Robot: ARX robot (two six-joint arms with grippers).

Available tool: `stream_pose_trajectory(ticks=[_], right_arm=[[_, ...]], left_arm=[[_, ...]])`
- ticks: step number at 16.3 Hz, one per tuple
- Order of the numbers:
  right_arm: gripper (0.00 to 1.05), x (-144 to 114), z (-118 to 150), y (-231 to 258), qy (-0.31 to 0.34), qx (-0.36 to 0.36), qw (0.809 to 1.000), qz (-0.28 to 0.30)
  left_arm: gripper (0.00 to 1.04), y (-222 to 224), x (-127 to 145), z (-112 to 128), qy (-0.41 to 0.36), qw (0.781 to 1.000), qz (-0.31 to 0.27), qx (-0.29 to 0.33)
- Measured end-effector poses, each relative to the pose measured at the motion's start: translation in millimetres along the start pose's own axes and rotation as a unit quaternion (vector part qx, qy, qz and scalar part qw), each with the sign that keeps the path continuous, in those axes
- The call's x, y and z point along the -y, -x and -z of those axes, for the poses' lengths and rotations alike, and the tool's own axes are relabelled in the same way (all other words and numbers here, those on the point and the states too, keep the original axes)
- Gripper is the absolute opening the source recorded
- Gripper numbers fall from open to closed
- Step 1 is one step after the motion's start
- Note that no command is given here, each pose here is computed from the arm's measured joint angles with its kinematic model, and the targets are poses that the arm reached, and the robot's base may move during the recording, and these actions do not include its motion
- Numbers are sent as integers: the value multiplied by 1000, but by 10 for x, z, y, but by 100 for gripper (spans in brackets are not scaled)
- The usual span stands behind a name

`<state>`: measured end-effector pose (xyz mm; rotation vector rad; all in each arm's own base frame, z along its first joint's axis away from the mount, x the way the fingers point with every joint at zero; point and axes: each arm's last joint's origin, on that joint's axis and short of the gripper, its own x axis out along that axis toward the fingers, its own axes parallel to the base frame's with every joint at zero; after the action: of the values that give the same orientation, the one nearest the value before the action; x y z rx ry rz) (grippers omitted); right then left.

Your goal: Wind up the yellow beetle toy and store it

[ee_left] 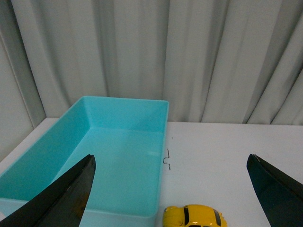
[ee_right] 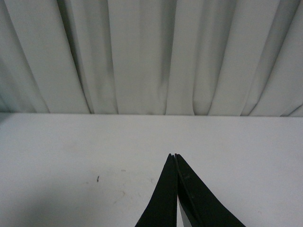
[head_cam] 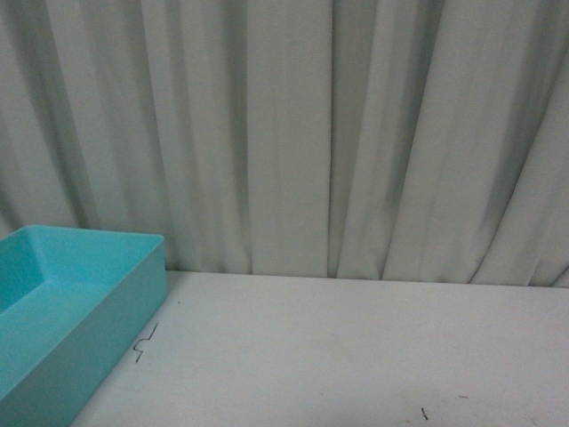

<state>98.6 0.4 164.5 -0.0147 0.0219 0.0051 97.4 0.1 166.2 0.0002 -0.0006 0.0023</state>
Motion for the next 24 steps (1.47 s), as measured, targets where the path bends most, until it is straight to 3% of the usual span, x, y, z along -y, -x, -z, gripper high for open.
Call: stream_pose_trajectory(ticks=[4,8,9,11,12,13,14,15,16,17,18,19,20,22,23,24], right_arm=[[2,0,-19,13,0,12,1000,0],[38,1,-21,15,0,13,1000,1],[41,1,-21,15,0,13,1000,1],[65,1,-21,15,0,13,1000,1],[77,1,-21,15,0,13,1000,1],[88,1,-20,15,0,13,1000,1],[100,0,-21,15,0,13,1000,0],[98,1,-21,15,0,13,1000,1],[98,1,-21,15,0,13,1000,1],[98,1,-20,15,0,13,1000,1],[98,1,-21,15,0,13,1000,1],[98,1,-21,15,0,13,1000,1],[98,1,-21,15,0,13,1000,1],[98,1,-21,15,0,13,1000,1],[98,1,-21,15,0,13,1000,1],[98,1,-21,15,0,13,1000,1]], left_arm=[[98,0,1,0,0,1000,1,0],[98,0,0,0,0,1000,1,0],[98,0,0,0,0,1000,1,0],[98,0,0,0,0,1000,1,0],[98,0,-1,16,4,1000,-2,-15],[98,0,-17,-10,51,990,-24,-131],[98,-108,-57,-170,119,970,-60,-205],[98,-255,-61,-383,142,970,-70,-186],[98,-679,-7,-794,122,983,-38,-135],[98,-1410,114,-733,2,982,8,-187],[98,-1691,414,-796,-148,950,186,-203],[98,-1685,491,-843,-205,929,236,-199],[98,-1684,533,-844,-265,899,278,-211],[98,-1707,540,-757,-337,854,307,-250],[98,-1699,547,-663,-378,822,322,-278],[98,-1674,568,-544,-428,777,346,-307]])
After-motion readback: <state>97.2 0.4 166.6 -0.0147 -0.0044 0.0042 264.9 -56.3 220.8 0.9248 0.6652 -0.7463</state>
